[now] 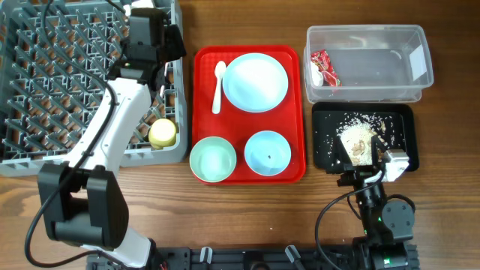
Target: Sort waste into correct bins and load items into the dishwasher rack
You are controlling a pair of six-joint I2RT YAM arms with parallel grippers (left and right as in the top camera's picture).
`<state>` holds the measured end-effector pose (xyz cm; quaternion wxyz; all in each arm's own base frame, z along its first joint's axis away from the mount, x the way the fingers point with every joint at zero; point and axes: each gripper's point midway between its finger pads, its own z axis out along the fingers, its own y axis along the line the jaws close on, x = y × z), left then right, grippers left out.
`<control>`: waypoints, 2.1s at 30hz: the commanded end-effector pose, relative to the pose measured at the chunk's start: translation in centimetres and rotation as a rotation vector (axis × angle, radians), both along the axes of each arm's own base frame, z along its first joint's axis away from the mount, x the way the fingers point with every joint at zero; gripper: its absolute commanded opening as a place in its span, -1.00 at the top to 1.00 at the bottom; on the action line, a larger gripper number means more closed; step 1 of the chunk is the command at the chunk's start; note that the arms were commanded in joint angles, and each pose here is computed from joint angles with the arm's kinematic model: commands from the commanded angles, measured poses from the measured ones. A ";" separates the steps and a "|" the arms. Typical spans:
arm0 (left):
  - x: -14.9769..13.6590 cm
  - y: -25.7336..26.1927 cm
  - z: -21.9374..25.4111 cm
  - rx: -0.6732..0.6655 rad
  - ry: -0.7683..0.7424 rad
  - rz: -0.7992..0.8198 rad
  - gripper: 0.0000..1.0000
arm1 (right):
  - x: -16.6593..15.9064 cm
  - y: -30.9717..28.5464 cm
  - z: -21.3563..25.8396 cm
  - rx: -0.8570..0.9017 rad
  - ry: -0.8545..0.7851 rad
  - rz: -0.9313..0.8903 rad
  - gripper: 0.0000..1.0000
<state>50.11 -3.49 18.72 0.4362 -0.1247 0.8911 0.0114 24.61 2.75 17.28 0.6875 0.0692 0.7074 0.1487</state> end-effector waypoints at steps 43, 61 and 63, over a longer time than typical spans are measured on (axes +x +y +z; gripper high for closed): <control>-19.6 -3.4 -10.6 -0.149 0.986 -0.077 0.53 | -0.1 -0.2 0.4 0.009 -0.019 -0.016 -1.00; -19.4 -3.7 -8.9 -0.163 0.981 -0.088 -0.06 | -0.1 -0.2 0.4 0.009 -0.019 -0.016 -1.00; -18.3 -3.9 -6.6 -0.173 0.909 -0.100 -0.23 | -0.1 -0.2 0.4 0.009 -0.019 -0.016 -1.00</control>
